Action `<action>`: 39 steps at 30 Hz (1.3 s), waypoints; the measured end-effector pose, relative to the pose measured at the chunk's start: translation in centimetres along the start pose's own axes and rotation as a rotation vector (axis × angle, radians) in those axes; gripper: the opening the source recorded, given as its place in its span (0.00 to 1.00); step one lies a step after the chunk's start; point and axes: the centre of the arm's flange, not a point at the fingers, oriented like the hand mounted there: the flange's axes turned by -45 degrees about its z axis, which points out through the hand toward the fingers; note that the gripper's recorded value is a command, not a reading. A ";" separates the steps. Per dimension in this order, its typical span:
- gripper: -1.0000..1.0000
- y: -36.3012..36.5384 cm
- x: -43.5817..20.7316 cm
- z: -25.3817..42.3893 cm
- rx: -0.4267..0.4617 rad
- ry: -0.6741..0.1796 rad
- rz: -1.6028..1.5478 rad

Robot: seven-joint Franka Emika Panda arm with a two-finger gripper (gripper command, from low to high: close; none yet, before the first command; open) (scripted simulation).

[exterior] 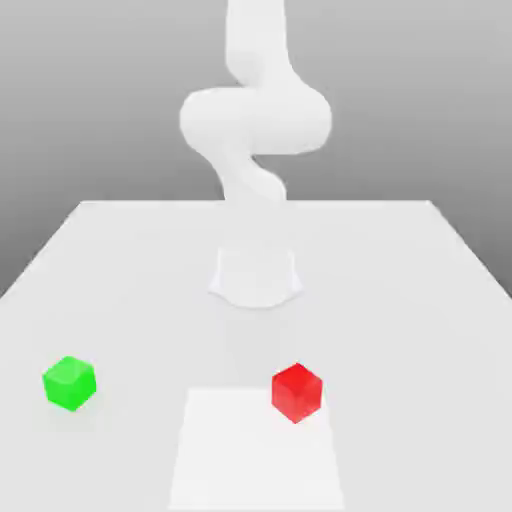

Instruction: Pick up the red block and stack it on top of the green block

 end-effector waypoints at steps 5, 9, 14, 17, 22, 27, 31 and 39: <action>0.50 -1.7 -5.1 12.1 0.045 -0.183 -0.152; 0.50 -3.3 -11.2 19.9 0.091 -0.327 -0.276; 0.50 -5.1 -21.7 27.5 0.167 -0.518 -0.446; 0.50 -6.0 -29.4 30.9 0.224 -0.641 -0.557; 0.50 -6.4 -34.9 34.8 0.249 -0.688 -0.601; 0.00 -6.4 -36.6 36.4 0.249 -0.690 -0.601; 0.00 -6.4 -36.8 36.5 0.249 -0.691 -0.601; 0.00 -6.2 -32.9 32.3 0.249 -0.691 -0.601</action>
